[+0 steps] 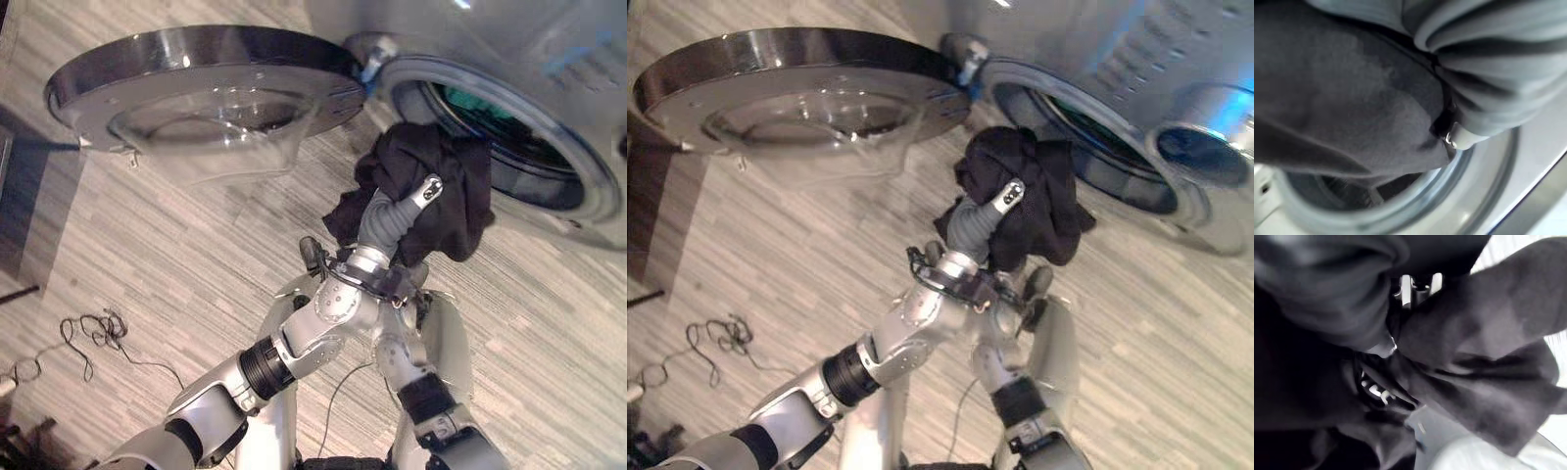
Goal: Grab the laundry basket,head to the washer,open it,put in the laundry and shut it.
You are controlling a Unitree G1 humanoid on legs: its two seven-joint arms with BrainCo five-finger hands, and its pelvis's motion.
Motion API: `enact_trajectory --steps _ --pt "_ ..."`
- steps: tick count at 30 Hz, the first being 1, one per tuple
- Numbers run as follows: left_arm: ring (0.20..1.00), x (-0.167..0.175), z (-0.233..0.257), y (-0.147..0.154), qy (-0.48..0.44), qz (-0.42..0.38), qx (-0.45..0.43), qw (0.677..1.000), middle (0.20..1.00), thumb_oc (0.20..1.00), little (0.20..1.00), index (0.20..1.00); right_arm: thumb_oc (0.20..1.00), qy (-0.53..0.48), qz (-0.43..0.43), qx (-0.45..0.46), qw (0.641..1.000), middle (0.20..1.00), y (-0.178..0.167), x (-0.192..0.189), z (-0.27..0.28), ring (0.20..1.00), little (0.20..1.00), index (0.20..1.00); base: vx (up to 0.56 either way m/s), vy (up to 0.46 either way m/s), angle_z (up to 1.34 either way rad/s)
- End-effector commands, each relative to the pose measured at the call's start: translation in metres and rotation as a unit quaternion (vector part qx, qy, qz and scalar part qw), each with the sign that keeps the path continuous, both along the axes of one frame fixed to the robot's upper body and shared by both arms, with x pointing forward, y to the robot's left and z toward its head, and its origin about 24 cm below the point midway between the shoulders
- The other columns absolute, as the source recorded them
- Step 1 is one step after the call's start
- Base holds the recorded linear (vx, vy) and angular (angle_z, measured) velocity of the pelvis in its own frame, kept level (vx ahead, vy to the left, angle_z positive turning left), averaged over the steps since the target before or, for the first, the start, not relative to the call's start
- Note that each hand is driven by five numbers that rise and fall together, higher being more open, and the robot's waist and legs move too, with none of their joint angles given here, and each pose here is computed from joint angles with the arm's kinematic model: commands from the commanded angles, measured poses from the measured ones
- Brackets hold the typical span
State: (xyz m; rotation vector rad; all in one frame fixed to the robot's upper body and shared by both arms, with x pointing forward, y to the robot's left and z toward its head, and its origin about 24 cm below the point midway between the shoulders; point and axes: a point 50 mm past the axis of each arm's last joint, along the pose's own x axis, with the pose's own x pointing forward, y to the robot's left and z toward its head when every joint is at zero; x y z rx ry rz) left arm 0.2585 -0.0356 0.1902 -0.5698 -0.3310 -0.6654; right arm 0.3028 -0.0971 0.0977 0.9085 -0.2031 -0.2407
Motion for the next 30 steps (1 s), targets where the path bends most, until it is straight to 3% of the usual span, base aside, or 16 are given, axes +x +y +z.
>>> enact_trajectory --steps 1,7,10,11,12,13,16,20,21,22,25,29,30 --pt "0.2 -0.017 0.013 -0.027 -0.021 -0.079 -0.02 0.996 0.2 0.2 0.2 0.2 0.2 -0.114 0.007 0.051 0.992 0.2 0.012 -0.004 0.046 0.2 0.2 0.2 0.0 0.021 -0.15" --pt "0.2 -0.016 0.014 -0.028 0.057 -0.158 -0.108 0.98 0.2 0.2 0.2 0.2 0.2 -0.194 -0.046 0.031 0.979 0.2 -0.004 -0.001 0.09 0.2 0.2 0.2 0.01 0.028 -0.09" --pt "0.2 -0.008 -0.002 -0.035 0.094 -0.168 -0.084 0.978 0.2 0.2 0.2 0.2 0.2 -0.22 -0.044 -0.002 0.975 0.2 -0.001 0.0 0.107 0.2 0.2 0.2 0.0 0.018 -0.1" --pt "0.238 -0.005 -0.003 -0.036 0.089 -0.162 -0.069 0.98 0.238 0.238 0.238 0.238 0.2 -0.221 -0.04 -0.011 0.974 0.2 0.001 0.001 0.108 0.2 0.2 0.2 0.0 0.021 -0.06" --pt "0.379 -0.001 -0.003 -0.037 0.088 -0.156 -0.058 0.982 0.379 0.379 0.379 0.379 0.2 -0.223 -0.041 -0.02 0.974 0.2 0.0 0.002 0.109 0.2 0.2 0.2 0.01 0.032 -0.05" --pt "1.0 0.006 0.001 -0.038 0.086 -0.152 -0.046 0.984 1.0 1.0 1.0 1.0 0.2 -0.217 -0.039 -0.026 0.975 0.2 -0.002 0.006 0.11 0.2 0.2 0.2 0.01 0.026 -0.07" --pt "1.0 0.02 0.012 -0.024 0.033 -0.116 0.013 0.993 1.0 1.0 1.0 1.0 0.2 -0.203 -0.066 -0.045 0.976 0.2 -0.017 0.016 0.111 0.2 0.2 0.2 0.01 0.016 -0.1" --pt "1.0 0.026 0.012 0.002 -0.088 -0.06 0.196 0.975 1.0 1.0 1.0 1.0 0.2 -0.202 -0.112 -0.045 0.972 0.2 -0.042 0.024 0.12 0.2 0.2 0.2 0.01 -0.028 -0.02" --pt "1.0 0.025 0.015 0.008 -0.163 -0.049 0.285 0.943 1.0 1.0 1.0 1.0 0.2 -0.208 -0.126 -0.048 0.969 0.2 -0.051 0.026 0.124 0.2 0.2 0.2 0.01 -0.075 0.08" --pt "1.0 0.022 0.028 0.022 -0.276 -0.023 0.367 0.888 1.0 1.0 1.0 1.0 0.2 -0.233 -0.146 -0.056 0.96 0.2 -0.065 0.024 0.135 0.2 0.2 0.2 0.01 -0.072 0.16" --pt "1.0 0.027 0.032 0.04 -0.372 0.054 0.448 0.811 1.0 1.0 1.0 1.0 0.2 -0.267 -0.152 -0.069 0.949 0.2 -0.076 0.022 0.147 0.2 0.2 0.2 0.02 -0.052 0.18" --pt "1.0 0.027 0.004 0.062 -0.378 0.048 0.521 0.764 1.0 1.0 1.0 1.0 0.2 -0.281 -0.139 -0.094 0.945 0.2 -0.077 0.024 0.154 0.2 0.2 0.2 0.03 -0.004 0.16" --pt "1.0 0.026 0.0 0.068 -0.371 0.047 0.522 0.767 1.0 1.0 1.0 1.0 0.2 -0.287 -0.136 -0.097 0.943 0.2 -0.077 0.024 0.157 0.2 0.2 0.2 0.04 0.014 0.17"
